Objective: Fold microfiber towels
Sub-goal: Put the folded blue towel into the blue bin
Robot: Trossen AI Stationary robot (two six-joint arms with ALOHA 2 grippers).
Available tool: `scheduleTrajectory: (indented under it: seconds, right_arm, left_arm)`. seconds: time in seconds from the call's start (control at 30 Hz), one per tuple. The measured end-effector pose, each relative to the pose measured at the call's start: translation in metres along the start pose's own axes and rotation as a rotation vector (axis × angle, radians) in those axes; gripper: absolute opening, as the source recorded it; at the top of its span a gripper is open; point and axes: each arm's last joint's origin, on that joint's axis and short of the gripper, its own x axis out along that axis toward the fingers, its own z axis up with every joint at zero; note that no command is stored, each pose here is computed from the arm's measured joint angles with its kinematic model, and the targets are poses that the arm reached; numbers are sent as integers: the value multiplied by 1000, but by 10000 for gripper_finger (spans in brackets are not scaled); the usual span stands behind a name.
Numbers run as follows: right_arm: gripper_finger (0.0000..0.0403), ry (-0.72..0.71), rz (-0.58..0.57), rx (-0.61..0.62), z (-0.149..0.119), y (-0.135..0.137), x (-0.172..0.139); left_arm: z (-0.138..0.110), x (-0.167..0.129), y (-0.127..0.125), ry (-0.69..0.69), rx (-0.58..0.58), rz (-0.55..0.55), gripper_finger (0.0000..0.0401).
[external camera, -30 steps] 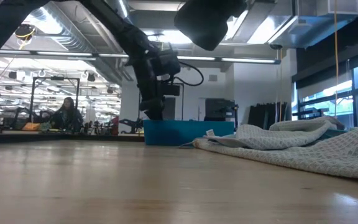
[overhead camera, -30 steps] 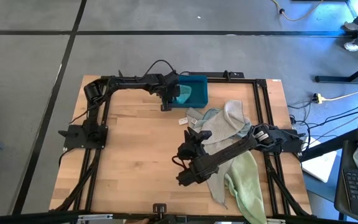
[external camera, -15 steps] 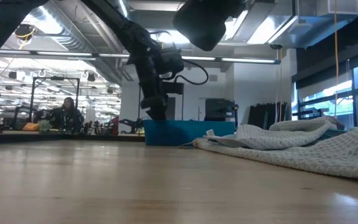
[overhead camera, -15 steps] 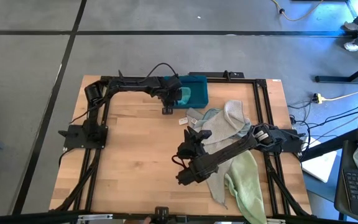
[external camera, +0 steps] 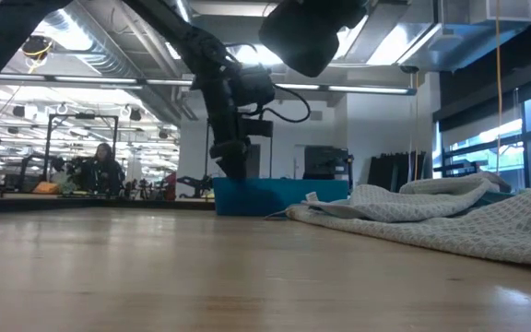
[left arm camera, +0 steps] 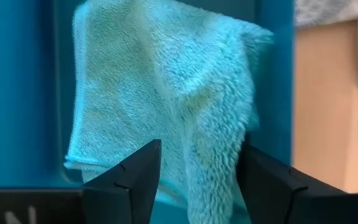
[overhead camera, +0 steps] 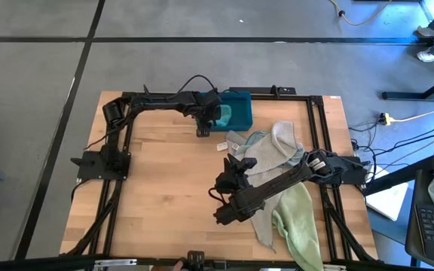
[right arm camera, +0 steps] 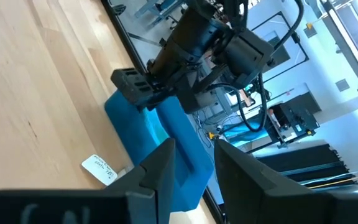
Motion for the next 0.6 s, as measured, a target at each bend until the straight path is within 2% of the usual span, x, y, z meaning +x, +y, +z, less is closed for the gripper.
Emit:
scheduleTrajectory:
  seconds: [0.4, 0.6]
  right_arm:
    - [115, 18, 13, -1, -1, 0, 0]
    - [115, 23, 16, -3, -1, 1, 0]
  left_arm:
    - [6, -6, 4, -11, -20, 34, 207]
    - [0, -43, 7, -20, -9, 42, 206]
